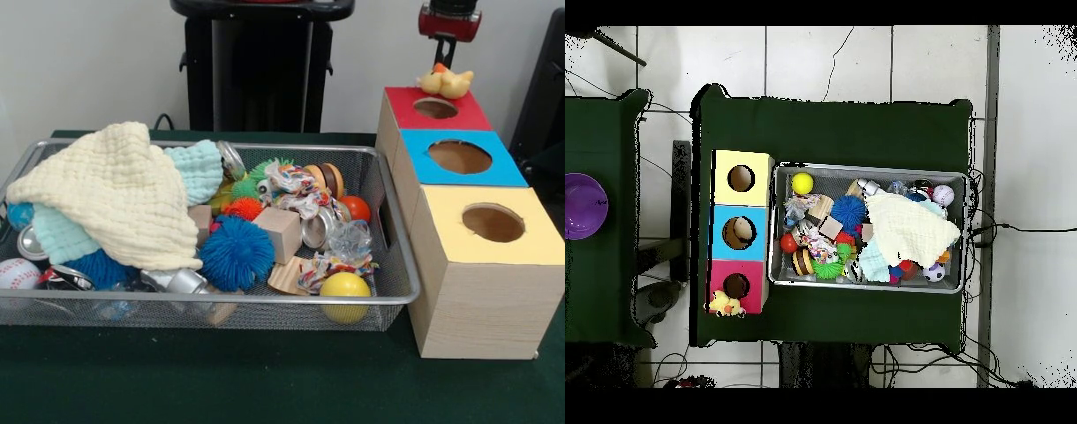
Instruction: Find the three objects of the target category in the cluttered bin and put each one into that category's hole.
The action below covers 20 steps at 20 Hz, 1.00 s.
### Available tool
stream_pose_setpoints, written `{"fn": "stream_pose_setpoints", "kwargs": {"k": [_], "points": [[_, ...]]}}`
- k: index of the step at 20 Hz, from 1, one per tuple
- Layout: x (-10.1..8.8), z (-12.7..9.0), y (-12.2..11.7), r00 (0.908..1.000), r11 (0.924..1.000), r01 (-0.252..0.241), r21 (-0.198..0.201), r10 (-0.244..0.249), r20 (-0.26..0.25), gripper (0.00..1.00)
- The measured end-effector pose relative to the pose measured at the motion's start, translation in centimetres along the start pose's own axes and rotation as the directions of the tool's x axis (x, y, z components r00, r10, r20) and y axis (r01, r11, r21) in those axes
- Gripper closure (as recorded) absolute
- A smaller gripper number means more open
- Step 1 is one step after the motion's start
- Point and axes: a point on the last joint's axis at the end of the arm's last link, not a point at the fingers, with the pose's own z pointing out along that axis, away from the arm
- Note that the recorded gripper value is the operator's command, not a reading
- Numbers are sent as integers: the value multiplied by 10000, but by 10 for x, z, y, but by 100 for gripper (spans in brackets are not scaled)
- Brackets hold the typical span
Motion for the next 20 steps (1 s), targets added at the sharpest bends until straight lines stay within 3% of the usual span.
{"fn": "stream_pose_setpoints", "kwargs": {"k": [7, 20], "points": [[-2, 0, 1, 10000, 10000, -4, -17, 4, 44, 100], [-22, -6, 1, 9989, 9989, -440, -189, 443, 156, 100]]}}
